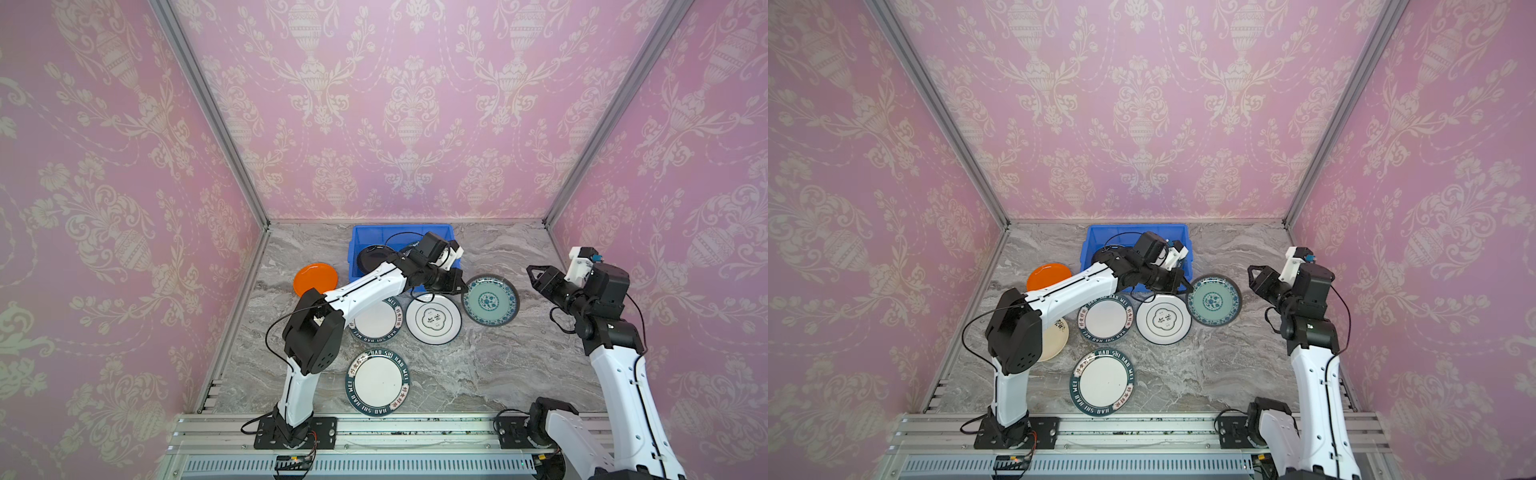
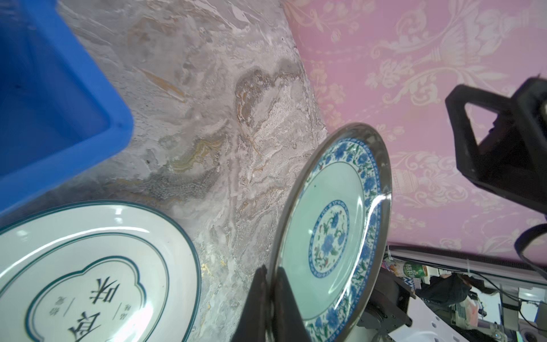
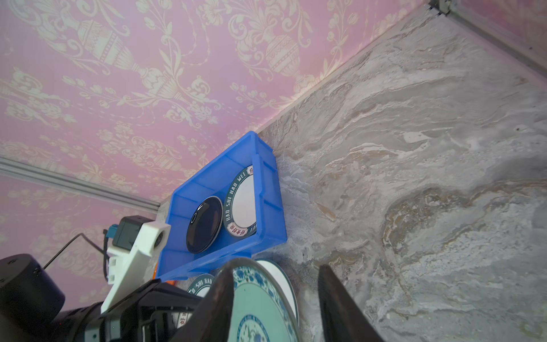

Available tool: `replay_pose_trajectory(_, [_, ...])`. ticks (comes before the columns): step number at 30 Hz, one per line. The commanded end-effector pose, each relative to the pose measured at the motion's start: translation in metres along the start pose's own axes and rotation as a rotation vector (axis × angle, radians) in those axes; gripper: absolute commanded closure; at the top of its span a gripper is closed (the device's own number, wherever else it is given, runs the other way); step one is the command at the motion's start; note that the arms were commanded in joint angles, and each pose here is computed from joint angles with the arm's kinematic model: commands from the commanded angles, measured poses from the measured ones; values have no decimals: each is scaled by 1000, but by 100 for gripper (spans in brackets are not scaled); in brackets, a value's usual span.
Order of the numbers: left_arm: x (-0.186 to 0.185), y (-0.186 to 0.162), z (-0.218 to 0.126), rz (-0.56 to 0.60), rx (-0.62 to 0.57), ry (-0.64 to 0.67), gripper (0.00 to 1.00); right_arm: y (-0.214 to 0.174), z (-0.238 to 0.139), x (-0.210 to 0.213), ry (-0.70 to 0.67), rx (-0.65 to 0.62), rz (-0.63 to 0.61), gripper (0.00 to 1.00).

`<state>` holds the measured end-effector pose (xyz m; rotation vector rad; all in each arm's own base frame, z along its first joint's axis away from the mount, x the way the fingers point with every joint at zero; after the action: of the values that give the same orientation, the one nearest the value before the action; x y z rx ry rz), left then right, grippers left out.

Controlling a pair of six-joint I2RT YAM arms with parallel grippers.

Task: Place the plates into the plastic bin on the countertop
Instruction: 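Lift the blue-floral plate with the right gripper and carry it over the bin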

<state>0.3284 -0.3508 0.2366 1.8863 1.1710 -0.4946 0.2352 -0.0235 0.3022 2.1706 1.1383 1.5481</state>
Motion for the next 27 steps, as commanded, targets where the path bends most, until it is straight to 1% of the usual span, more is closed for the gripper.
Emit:
replay_pose_trajectory(1, [11,6,-24,-50,-64,-38,100,-11,8,2,133,106,38,60])
replay_pose_trajectory(4, [21,8,-39,-69,-101,-25,100,-22,19,-1,185,171,96,64])
replay_pose_trajectory(7, [25,10,-47,-69,-121,-21,100,-32,28,-1,203,222,99,68])
replay_pose_trajectory(13, [26,11,-50,-65,-128,-23,100,-52,51,3,189,323,74,68])
replay_pose_trajectory(20, [25,11,-54,-58,-133,-29,100,-59,66,3,164,356,62,69])
replay_pose_trajectory(22, [25,11,-55,-55,-134,-27,100,-59,70,3,164,358,67,78])
replay_pose_trajectory(24, [27,11,-55,-58,-135,-27,100,-59,73,3,167,359,70,82])
replay_pose_trajectory(27, [27,12,-56,-61,-138,-34,100,-59,78,4,174,366,76,99])
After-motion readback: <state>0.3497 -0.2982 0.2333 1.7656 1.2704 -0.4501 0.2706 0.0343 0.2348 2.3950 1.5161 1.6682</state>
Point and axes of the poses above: each gripper's point midway between its finger pads, its own z axis out along the fingers, its own x axis along the line the jaws close on, y = z × x, the point moved 9 cm from there along -z, back along the fingers, and after that the axes turned 5 degrees about z, right-handed, at the moved point
